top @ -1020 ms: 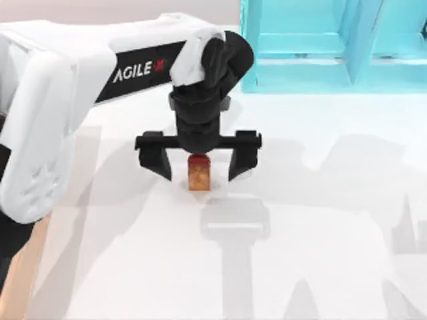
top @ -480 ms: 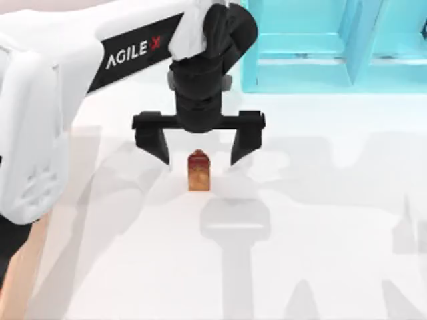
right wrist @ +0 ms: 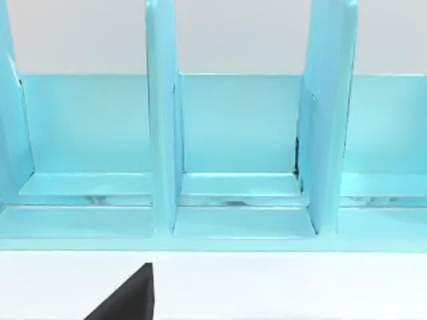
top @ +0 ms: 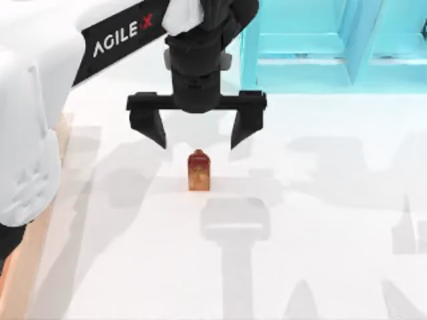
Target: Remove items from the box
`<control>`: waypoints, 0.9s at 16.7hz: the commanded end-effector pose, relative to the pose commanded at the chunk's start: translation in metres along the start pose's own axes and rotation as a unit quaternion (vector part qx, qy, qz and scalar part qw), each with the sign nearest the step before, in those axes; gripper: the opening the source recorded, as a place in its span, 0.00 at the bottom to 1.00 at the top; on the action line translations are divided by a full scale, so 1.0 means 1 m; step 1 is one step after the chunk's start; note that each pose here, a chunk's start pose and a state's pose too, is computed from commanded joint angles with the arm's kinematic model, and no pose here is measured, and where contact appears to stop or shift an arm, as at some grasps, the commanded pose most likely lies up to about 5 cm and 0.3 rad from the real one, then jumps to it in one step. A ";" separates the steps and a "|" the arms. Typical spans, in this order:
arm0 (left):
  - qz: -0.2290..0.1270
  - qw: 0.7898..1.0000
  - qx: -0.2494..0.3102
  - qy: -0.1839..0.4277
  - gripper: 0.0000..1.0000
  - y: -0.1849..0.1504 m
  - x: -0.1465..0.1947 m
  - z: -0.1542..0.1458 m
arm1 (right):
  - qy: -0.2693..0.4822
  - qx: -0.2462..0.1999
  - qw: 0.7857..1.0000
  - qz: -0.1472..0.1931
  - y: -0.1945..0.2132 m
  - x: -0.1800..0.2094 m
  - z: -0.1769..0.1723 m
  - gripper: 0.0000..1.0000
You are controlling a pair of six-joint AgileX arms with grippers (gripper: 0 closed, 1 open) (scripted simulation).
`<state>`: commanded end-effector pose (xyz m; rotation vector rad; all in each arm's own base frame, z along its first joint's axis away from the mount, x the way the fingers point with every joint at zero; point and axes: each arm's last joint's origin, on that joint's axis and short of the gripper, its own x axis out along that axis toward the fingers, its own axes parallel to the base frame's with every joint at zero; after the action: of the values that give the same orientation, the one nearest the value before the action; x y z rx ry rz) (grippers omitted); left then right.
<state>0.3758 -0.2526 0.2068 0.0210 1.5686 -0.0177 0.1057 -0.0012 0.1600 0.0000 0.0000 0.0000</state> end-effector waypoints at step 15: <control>0.000 1.000 0.010 0.013 1.00 0.282 -0.038 0.003 | 0.000 0.000 1.000 0.000 0.000 0.000 0.000 1.00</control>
<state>0.3856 0.0293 0.2457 0.0368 1.5937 -0.0331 0.1057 -0.0012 0.1600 0.0000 0.0000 0.0000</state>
